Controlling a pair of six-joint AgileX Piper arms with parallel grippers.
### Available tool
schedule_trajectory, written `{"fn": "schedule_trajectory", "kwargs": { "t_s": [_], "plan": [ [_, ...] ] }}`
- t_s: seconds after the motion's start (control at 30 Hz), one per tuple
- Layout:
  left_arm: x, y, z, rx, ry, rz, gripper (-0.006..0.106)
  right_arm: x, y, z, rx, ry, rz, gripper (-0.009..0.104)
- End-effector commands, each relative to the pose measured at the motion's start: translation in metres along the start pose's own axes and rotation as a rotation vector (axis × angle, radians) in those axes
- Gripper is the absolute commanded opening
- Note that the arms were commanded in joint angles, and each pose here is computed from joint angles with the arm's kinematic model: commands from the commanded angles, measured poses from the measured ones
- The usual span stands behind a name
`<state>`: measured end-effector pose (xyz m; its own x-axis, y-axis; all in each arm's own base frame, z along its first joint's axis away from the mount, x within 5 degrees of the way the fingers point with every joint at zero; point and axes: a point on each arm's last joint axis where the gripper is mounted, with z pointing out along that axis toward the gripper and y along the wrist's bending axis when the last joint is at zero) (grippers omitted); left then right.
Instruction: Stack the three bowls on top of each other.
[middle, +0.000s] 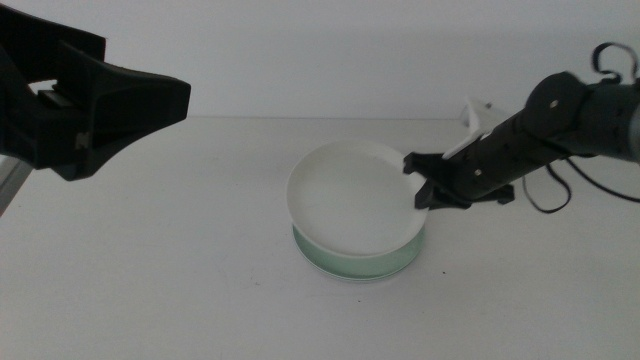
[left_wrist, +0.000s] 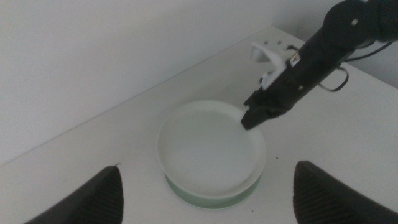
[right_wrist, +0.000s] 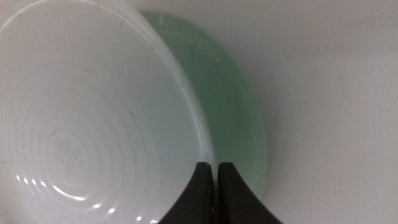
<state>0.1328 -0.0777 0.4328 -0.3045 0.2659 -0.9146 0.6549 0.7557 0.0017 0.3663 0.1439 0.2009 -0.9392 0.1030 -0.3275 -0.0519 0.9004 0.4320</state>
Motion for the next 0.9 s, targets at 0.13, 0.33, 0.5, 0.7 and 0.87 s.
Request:
{"fn": "schedule_trajectory", "kwargs": {
  "t_s": [0.13,0.33,0.5,0.7,0.87],
  "plan": [
    [0.000,0.000,0.000,-0.002,-0.011,-0.008,0.094,0.006,0.004,0.024,-0.002,0.013,0.022,-0.003],
    [0.000,0.000,0.000,-0.002,-0.011,-0.008,0.094,0.004,0.002,0.026,0.003,-0.006,0.055,-0.003],
    [0.000,0.000,0.000,-0.002,-0.011,-0.008,0.094,0.003,0.001,0.026,0.020,-0.016,0.067,-0.003],
    [0.000,0.000,0.000,-0.002,-0.011,-0.008,0.094,0.004,0.000,0.027,0.030,-0.008,0.069,-0.003],
    [0.000,0.000,0.000,-0.002,-0.011,-0.008,0.094,0.003,-0.002,0.028,0.048,-0.018,0.079,-0.003]
  ]
}}
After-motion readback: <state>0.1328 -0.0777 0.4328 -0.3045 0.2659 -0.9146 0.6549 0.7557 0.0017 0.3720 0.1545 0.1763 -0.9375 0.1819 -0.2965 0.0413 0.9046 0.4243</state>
